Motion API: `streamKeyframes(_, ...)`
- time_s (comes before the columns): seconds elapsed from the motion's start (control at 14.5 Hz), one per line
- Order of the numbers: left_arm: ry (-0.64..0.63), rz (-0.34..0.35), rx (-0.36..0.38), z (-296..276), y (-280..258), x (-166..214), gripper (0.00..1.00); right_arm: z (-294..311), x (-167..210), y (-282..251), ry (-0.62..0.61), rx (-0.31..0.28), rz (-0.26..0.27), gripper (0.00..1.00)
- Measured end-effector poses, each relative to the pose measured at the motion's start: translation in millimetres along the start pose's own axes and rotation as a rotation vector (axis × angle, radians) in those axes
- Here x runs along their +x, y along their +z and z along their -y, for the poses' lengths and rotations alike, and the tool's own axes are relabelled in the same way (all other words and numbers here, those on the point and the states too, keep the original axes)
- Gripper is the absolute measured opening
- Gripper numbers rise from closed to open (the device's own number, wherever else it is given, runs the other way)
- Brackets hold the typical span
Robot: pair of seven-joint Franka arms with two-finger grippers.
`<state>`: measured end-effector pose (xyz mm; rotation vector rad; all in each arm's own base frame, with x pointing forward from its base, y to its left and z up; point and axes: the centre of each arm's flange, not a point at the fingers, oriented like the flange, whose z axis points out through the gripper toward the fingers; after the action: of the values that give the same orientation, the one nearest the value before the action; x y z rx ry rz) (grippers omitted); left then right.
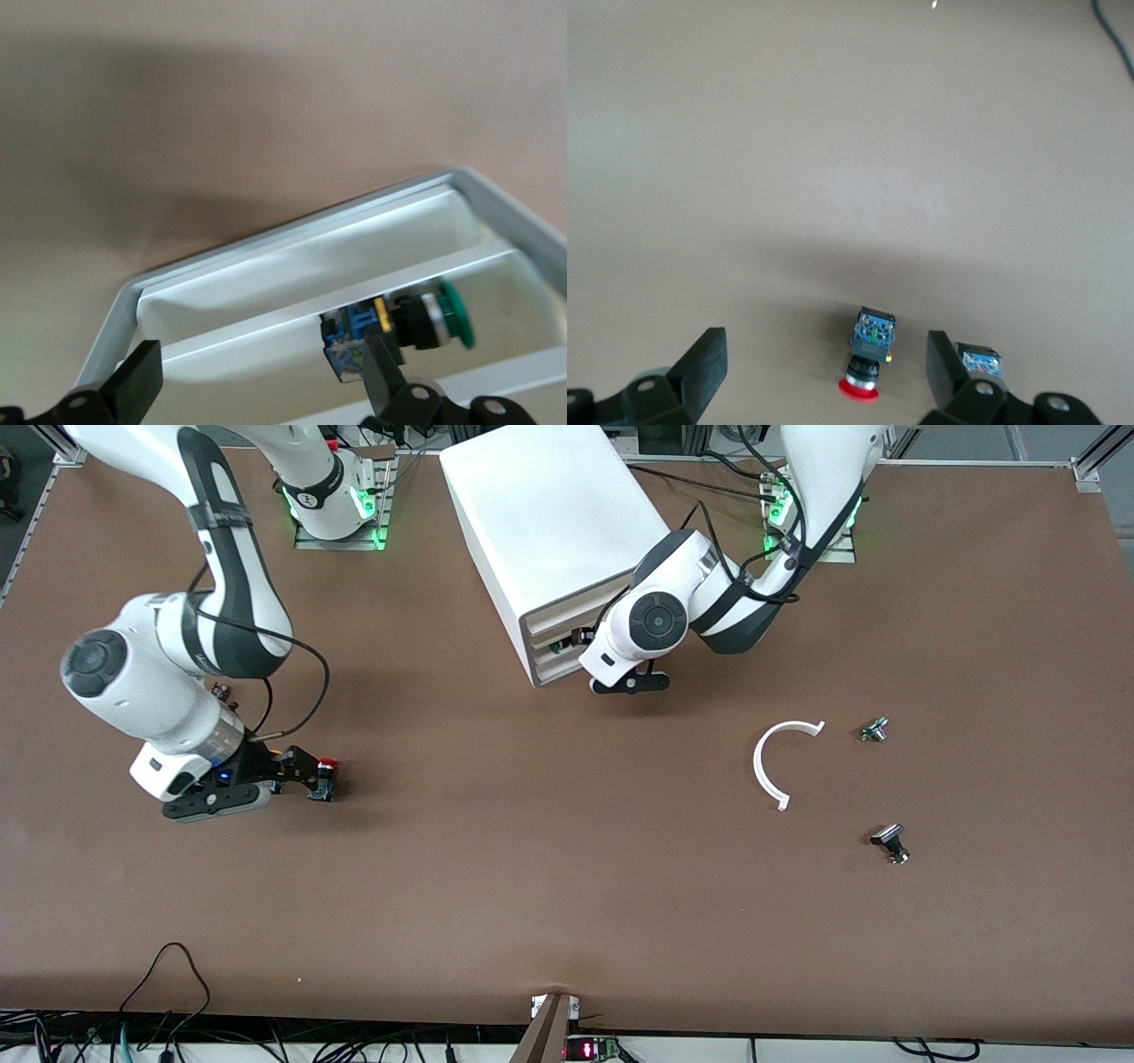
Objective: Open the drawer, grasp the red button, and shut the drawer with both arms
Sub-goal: 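Release the red button with the right gripper while the left gripper pushes the drawer shut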
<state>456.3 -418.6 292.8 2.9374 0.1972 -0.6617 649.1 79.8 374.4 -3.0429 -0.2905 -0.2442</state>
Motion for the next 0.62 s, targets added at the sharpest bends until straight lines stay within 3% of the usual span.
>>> streamKeyframes(0.28, -0.029, -0.054, -0.052, 20, -102, 24, 1.0, -10, 2, -54, 0.051, 0.029, 0.063, 1.0)
streamKeyframes(0.62, 0.09, -0.185, -0.005, 65, -227, 25, 1.0, -2, -11, -117, 0.106, -0.016, 0.119, 1.0)
